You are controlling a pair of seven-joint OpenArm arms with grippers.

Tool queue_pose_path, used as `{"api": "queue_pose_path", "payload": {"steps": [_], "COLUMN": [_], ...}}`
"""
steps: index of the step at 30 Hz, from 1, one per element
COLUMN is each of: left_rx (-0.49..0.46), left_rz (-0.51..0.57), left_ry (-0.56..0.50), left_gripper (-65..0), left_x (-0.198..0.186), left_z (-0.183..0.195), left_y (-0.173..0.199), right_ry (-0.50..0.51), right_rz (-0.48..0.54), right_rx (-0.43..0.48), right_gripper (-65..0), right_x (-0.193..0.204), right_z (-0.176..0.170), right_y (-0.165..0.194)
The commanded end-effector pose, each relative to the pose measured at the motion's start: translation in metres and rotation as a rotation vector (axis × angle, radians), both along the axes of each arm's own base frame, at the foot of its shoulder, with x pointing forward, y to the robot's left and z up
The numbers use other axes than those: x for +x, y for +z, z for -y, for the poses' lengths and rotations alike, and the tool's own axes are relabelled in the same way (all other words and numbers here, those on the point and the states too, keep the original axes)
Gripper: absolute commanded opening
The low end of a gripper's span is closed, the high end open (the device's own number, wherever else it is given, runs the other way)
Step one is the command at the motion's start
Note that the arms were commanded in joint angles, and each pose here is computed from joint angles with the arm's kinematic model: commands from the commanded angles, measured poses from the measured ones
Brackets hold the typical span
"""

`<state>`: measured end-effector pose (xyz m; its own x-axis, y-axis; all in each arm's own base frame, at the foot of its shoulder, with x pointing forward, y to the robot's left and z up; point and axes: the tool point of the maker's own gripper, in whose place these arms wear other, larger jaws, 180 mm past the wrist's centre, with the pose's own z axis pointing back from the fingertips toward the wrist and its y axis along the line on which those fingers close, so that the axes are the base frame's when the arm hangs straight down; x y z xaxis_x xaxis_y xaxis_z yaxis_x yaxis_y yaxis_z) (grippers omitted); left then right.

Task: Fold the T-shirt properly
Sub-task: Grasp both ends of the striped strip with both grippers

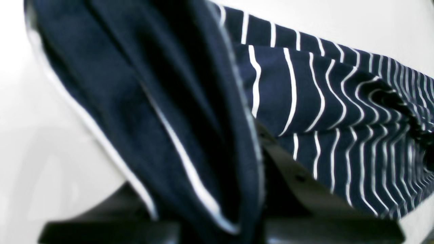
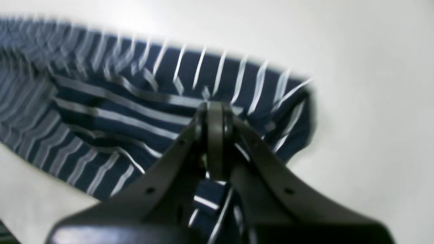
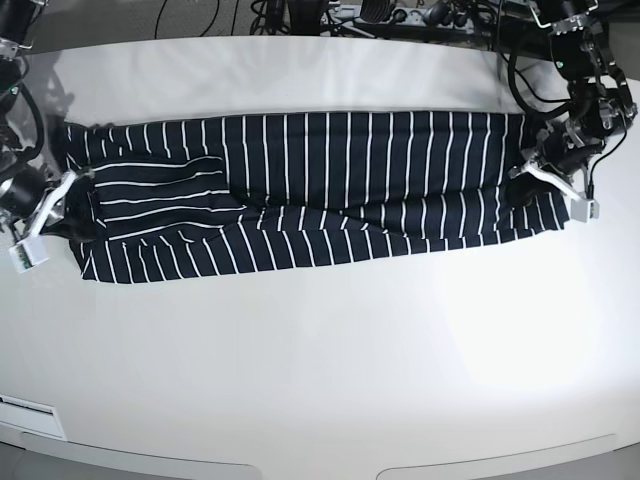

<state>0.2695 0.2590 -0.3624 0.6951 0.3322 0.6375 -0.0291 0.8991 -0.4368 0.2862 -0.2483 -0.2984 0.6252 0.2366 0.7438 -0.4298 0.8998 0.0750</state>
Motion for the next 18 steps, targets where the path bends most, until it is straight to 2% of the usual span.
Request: {"api": "queue_pose_path", "payload": {"steps": [1, 5, 9, 13, 18], "left_rx": [0.002, -0.049, -0.097, -0.144, -0.243], "left_rz": [0.043, 0.086, 0.119, 0.170, 0.248], "left_ry": [-0.020, -0.086, -0.146, -0.177, -0.287], "left_gripper": [-65.0, -65.0, -65.0, -65.0, -65.0], "left_x": [0.006, 0.006, 0.005, 0.006, 0.000], "left_z": [0.000, 0.014, 0.026, 0.035, 0.057], "left_y": [0.012, 0.021, 0.028, 0.039, 0.059], "right_ry": [0.014, 0.042, 0.015, -0.001, -0.032], "right_rz": [0.044, 0.005, -0.020, -0.098, -0.189], "right_rx": [-0.014, -0.121, -0.241, -0.244, -0.234], "right_gripper": [-65.0, -65.0, -65.0, -65.0, -65.0], "right_x": [0.008, 0.009, 0.010, 0.000, -0.016], "right_z": [-0.003, -0.017, -0.007, 0.001, 0.014], "right_y": [0.009, -0.026, -0.054, -0.087, -0.122]}}
